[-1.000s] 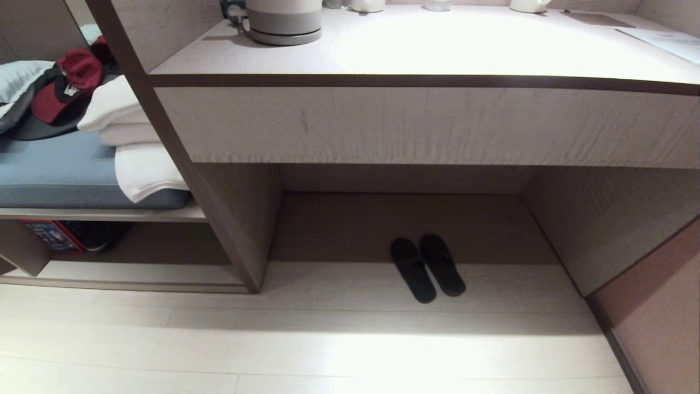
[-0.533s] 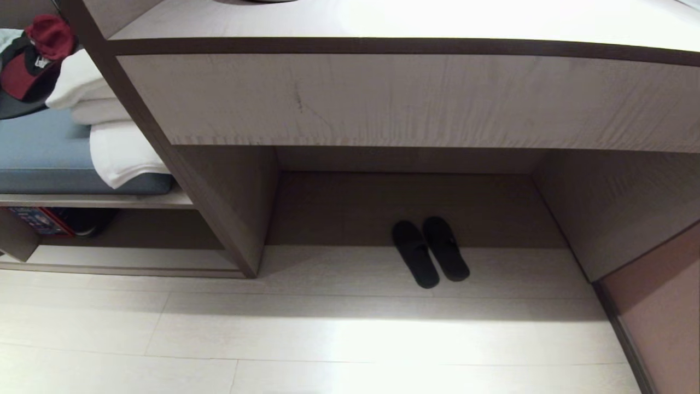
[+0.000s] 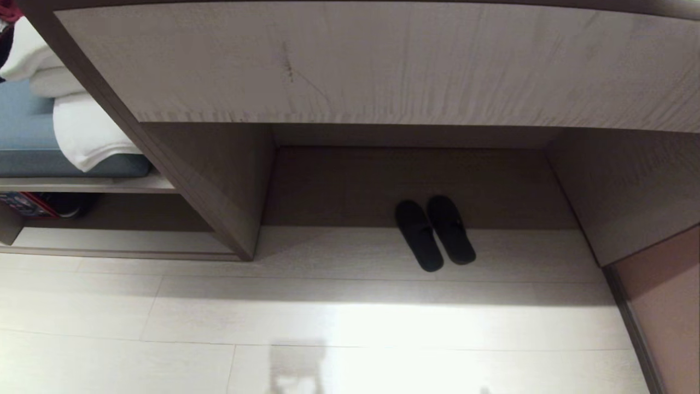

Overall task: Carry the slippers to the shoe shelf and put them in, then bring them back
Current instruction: Pick up the slippers on the floor

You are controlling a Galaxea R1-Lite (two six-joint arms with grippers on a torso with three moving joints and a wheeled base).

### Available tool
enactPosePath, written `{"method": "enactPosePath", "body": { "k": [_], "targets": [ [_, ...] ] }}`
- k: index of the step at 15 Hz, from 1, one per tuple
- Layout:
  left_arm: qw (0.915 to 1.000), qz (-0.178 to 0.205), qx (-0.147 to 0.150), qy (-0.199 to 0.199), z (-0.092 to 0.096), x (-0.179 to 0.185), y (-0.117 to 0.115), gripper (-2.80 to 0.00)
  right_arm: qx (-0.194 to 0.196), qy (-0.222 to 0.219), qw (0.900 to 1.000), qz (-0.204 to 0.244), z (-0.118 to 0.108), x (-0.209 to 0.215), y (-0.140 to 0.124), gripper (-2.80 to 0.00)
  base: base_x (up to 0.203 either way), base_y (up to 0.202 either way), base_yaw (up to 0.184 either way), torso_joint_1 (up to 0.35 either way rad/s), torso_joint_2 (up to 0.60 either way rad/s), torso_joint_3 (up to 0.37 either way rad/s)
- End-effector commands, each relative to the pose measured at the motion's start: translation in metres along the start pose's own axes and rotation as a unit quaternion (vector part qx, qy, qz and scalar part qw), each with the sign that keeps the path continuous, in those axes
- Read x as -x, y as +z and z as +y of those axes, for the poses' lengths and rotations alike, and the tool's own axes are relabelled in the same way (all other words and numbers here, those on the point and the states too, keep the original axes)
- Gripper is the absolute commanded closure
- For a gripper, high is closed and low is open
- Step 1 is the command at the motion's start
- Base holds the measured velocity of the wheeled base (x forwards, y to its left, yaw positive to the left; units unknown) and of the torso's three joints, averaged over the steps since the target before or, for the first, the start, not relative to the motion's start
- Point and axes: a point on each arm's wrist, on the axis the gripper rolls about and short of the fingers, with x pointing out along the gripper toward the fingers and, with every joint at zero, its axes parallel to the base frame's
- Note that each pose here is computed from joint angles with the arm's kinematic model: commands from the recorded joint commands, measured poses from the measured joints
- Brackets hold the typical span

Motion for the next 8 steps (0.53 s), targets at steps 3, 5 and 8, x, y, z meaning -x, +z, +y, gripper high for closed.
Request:
{"method": "enactPosePath", "body": {
  "k": [3, 5, 8],
  "targets": [
    [1.0, 0.001, 0.0, 0.0, 0.0, -0.0001, 0.0001, 0.0, 0.0, 0.0, 1.0, 0.0, 0.0, -0.0001, -0.0004, 0.0, 0.0, 0.0, 0.0, 0.001, 0.0, -0.197],
    [1.0, 0.0, 0.0, 0.0, 0.0, -0.0001, 0.0001, 0.0, 0.0, 0.0, 1.0, 0.0, 0.0, -0.0001, -0.0004, 0.0, 0.0, 0.0, 0.0, 0.003, 0.0, -0.197],
    [1.0, 0.0, 0.0, 0.0, 0.0, -0.0001, 0.0001, 0.0, 0.0, 0.0, 1.0, 0.0, 0.0, -0.0001, -0.0004, 0.0, 0.0, 0.0, 0.0, 0.003, 0.0, -0.196]
  ]
}}
